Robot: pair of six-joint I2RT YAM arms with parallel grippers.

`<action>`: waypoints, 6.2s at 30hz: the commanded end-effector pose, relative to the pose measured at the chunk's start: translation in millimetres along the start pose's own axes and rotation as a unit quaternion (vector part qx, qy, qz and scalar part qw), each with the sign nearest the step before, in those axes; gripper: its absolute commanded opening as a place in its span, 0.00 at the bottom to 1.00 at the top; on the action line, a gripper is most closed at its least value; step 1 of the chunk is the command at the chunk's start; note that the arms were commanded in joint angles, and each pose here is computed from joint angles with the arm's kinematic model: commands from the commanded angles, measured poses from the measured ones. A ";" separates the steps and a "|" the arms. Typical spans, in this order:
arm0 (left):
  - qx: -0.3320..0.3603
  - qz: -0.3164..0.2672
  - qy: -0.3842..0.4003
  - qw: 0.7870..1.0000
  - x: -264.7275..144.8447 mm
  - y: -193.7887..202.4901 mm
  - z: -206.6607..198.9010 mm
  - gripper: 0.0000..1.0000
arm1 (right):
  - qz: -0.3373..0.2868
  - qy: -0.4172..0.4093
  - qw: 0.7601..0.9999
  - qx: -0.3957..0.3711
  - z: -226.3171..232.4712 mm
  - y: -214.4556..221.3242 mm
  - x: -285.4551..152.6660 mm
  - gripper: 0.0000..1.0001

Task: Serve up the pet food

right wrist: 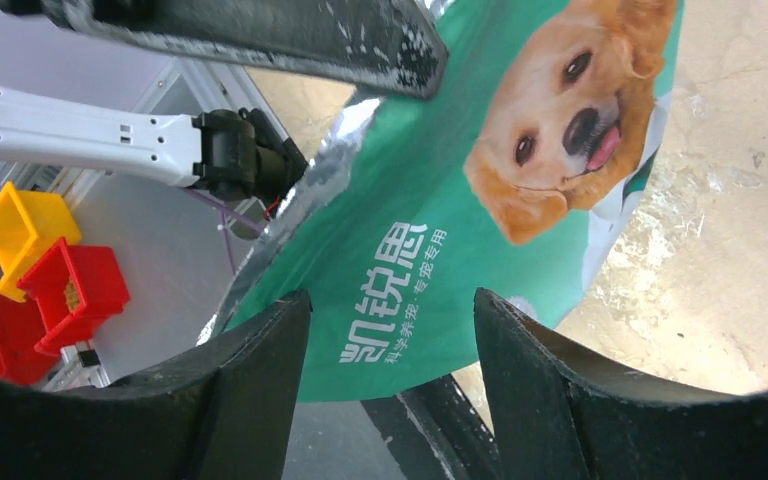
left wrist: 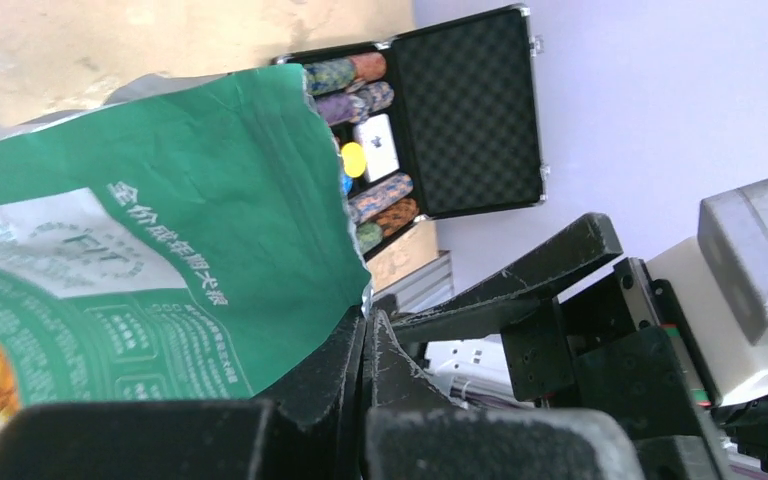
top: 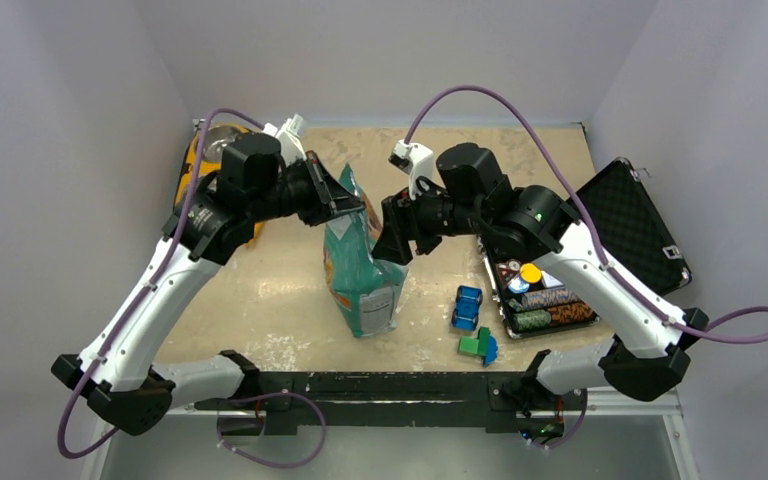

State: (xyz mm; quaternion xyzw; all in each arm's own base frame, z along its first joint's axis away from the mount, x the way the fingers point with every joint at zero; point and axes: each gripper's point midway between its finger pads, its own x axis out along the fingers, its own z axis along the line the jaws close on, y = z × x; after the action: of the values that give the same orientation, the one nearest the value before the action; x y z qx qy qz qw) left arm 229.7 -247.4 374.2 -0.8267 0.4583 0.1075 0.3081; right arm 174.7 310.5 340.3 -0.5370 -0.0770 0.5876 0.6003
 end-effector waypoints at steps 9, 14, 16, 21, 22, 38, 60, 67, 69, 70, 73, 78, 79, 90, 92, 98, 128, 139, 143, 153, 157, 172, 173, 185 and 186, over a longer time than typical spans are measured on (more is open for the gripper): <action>-0.007 -0.124 0.219 0.968 -29.6 -39.6 -76.2 0.00 | -0.013 -0.028 1.000 0.004 17.3 -14.1 23.4 0.34; -0.021 -0.130 0.255 0.958 -31.3 -37.4 -78.6 0.00 | -0.018 0.003 1.000 0.005 11.1 -19.1 22.0 0.32; -0.014 -0.133 0.267 0.954 -34.5 -37.1 -81.3 0.00 | -0.048 0.066 0.996 0.028 -6.6 -31.8 3.9 0.34; 0.017 -0.131 0.259 0.957 -41.2 -33.0 -80.5 0.00 | -0.108 0.089 0.986 0.093 -11.3 -60.4 -28.8 0.43; 0.019 -0.130 0.255 0.958 -41.4 -31.9 -78.7 0.00 | -0.111 0.085 0.985 0.105 -9.3 -62.4 -27.8 0.43; 0.057 -0.121 0.232 0.963 -42.4 -29.4 -77.2 0.00 | -0.102 0.073 0.983 0.133 -2.7 -73.8 -1.3 0.42; 0.059 -0.114 0.231 0.964 -36.5 -30.6 -78.8 0.00 | -0.068 0.093 0.986 0.118 -10.4 -51.4 8.1 0.11; 0.065 -0.082 0.151 0.983 -39.5 -16.3 -50.0 0.12 | -0.095 0.040 0.991 0.085 4.2 -54.6 -1.2 0.00; 0.064 -0.075 0.131 0.986 -43.5 -10.6 -40.9 0.23 | -0.097 0.011 0.992 0.081 10.7 -55.2 -2.3 0.00; 0.059 -0.073 0.124 0.988 -42.7 -8.2 -35.8 0.30 | -0.098 0.000 0.992 0.082 12.4 -55.6 -3.1 0.00; 0.038 -0.073 0.115 0.990 -38.6 -5.4 -27.3 0.33 | -0.092 -0.022 0.992 0.087 14.6 -52.1 -1.4 0.00; 0.021 -0.074 0.098 0.992 -30.2 -10.3 -23.5 0.28 | -0.091 -0.028 0.992 0.088 14.5 -51.7 -1.9 0.00; 0.017 -0.075 0.096 0.992 -27.6 -11.9 -23.4 0.27 | -0.090 -0.029 0.992 0.088 15.0 -51.7 -1.5 0.00; -0.025 -0.072 0.069 0.995 -13.9 -13.6 -12.1 0.24 | -0.090 -0.022 0.992 0.085 11.5 -51.0 -4.9 0.00; -0.033 -0.067 0.073 0.995 -11.3 -11.2 -11.4 0.24 | -0.090 -0.022 0.992 0.086 10.9 -51.3 -5.2 0.00; -0.042 -0.057 0.086 0.994 -4.0 -10.4 -15.2 0.19 | -0.088 -0.026 0.992 0.087 10.7 -51.6 -5.0 0.00; -0.028 -0.059 0.121 0.991 -2.6 -8.1 -16.8 0.00 | -0.067 0.104 0.992 0.040 -21.4 -70.3 -8.5 0.27; -0.028 -0.053 0.109 0.992 -2.4 -7.5 -13.9 0.00 | -0.081 0.082 0.993 0.028 -3.8 -81.0 -12.2 0.28; -0.028 -0.054 0.110 0.992 -3.1 -7.5 -14.1 0.00 | -0.070 0.073 0.994 0.030 -1.4 -78.6 -4.8 0.28; -0.029 -0.053 0.111 0.992 -3.7 -6.2 -13.6 0.00 | -0.052 0.081 0.995 0.040 -7.7 -69.9 6.9 0.24; -0.028 -0.057 0.106 0.992 -6.6 -6.0 -11.6 0.00 | -0.043 0.121 0.991 0.046 -20.9 -64.2 4.9 0.16; -0.041 -0.055 0.081 0.994 -10.5 -5.9 -6.6 0.00 | 0.005 0.163 0.986 0.034 -27.9 -47.9 21.2 0.17; -0.041 -0.055 0.073 0.995 -11.0 -6.2 -5.2 0.00 | 0.010 0.187 0.981 0.040 -36.6 -44.5 20.6 0.10; -0.022 -0.010 -0.083 0.996 -15.4 2.5 38.0 0.00 | 0.017 0.359 0.933 -0.021 -76.7 -36.3 11.4 0.00; -0.024 -0.001 -0.096 0.995 -15.7 5.1 41.6 0.00 | 0.017 0.358 0.933 -0.029 -75.9 -35.8 13.0 0.00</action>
State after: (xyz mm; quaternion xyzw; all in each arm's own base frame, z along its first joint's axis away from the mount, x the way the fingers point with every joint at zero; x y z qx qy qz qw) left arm 230.7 -228.9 357.1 -0.8448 0.4231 0.1531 0.2897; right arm 242.5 319.6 353.5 -0.6480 0.0720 0.4229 0.6293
